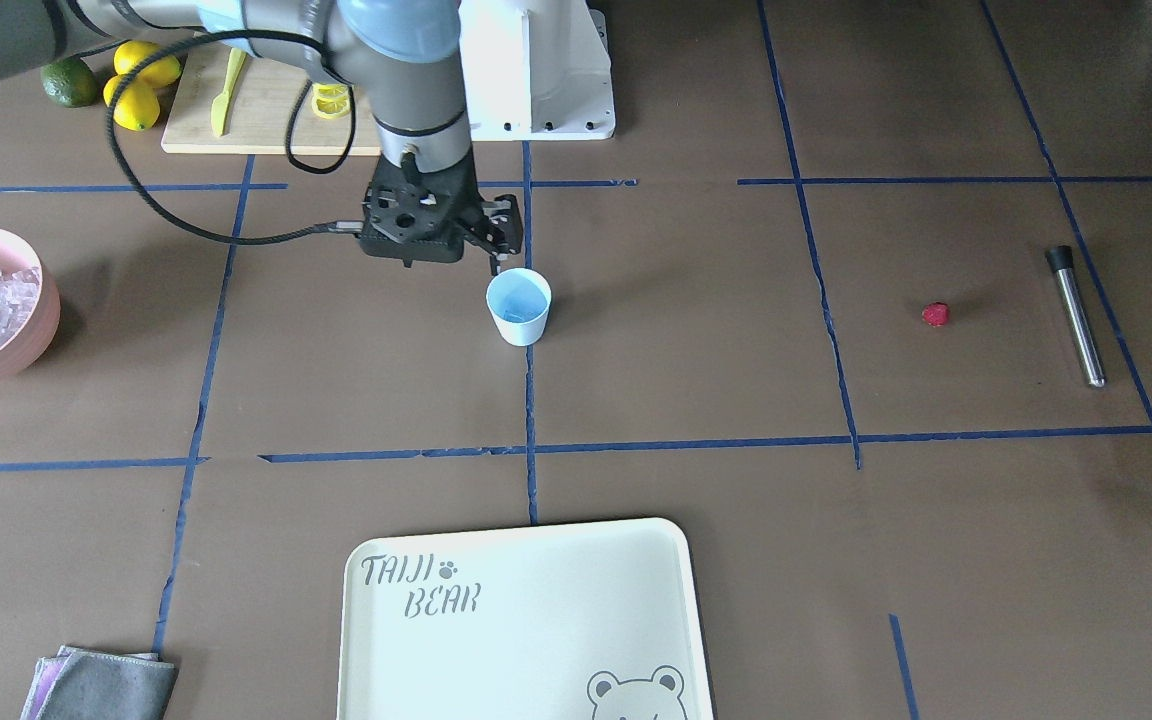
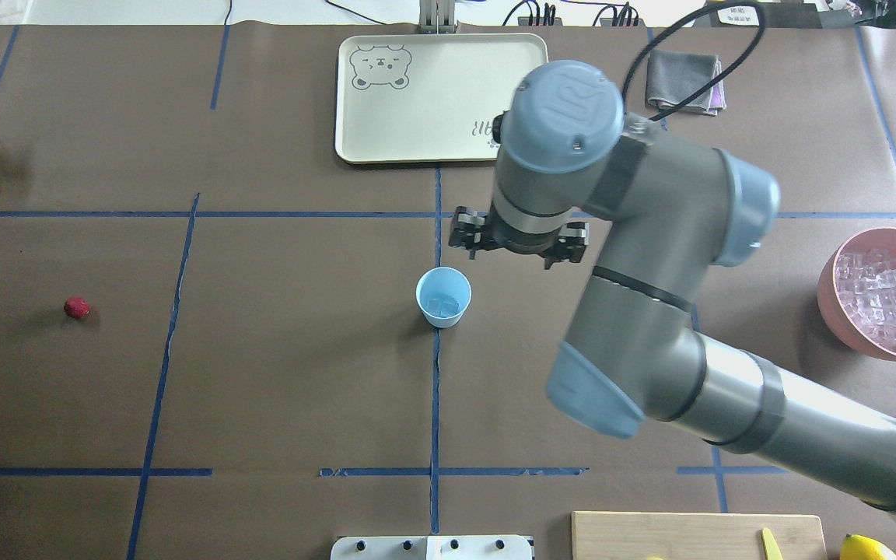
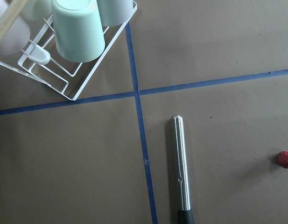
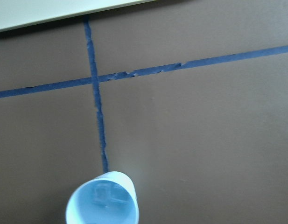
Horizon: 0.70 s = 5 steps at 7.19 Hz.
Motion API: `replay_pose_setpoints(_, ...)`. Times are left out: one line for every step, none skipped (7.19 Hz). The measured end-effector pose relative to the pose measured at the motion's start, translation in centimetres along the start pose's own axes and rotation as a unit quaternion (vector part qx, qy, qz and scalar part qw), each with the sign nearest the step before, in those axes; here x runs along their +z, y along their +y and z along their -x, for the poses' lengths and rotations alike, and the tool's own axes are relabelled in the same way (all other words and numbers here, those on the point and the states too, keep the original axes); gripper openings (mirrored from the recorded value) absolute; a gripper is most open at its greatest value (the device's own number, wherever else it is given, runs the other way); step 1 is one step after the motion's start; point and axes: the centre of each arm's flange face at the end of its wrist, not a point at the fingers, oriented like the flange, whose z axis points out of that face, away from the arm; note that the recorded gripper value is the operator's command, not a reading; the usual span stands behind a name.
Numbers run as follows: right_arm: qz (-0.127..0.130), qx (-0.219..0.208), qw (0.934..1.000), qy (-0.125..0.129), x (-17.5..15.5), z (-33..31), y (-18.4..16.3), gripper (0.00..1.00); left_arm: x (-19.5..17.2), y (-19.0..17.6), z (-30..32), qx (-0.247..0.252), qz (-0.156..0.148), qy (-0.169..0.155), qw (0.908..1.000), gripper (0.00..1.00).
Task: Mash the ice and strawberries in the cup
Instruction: 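Move the right gripper back over the bowl of ice cubes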
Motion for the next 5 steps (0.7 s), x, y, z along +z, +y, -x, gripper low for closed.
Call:
replay_pose_setpoints(-0.013,-0.013,0.9998,-0.001,-2.1,-5.3,0.1,0.99,0.0,0.0,0.0,0.000,0.000,0.000,1.0000,1.00)
replay_pose_setpoints(-0.022,-0.023,0.9995,0.005,-3.4,-10.5,0.2,0.99,0.0,0.0,0.0,0.000,0.000,0.000,1.0000,1.00)
replay_pose_setpoints(-0.025,-0.034,0.9990,0.018,-4.3,-15.4,-0.2,0.99,0.0,0.0,0.0,0.000,0.000,0.000,1.0000,1.00)
replay_pose_setpoints(-0.019,-0.044,0.9985,0.028,-5.1,-19.9,-1.2,0.99,0.0,0.0,0.0,0.000,0.000,0.000,1.0000,1.00)
replay_pose_setpoints(-0.010,-0.055,0.9978,0.034,-5.8,-24.6,-2.5,0.99,0.0,0.0,0.0,0.000,0.000,0.000,1.0000,1.00)
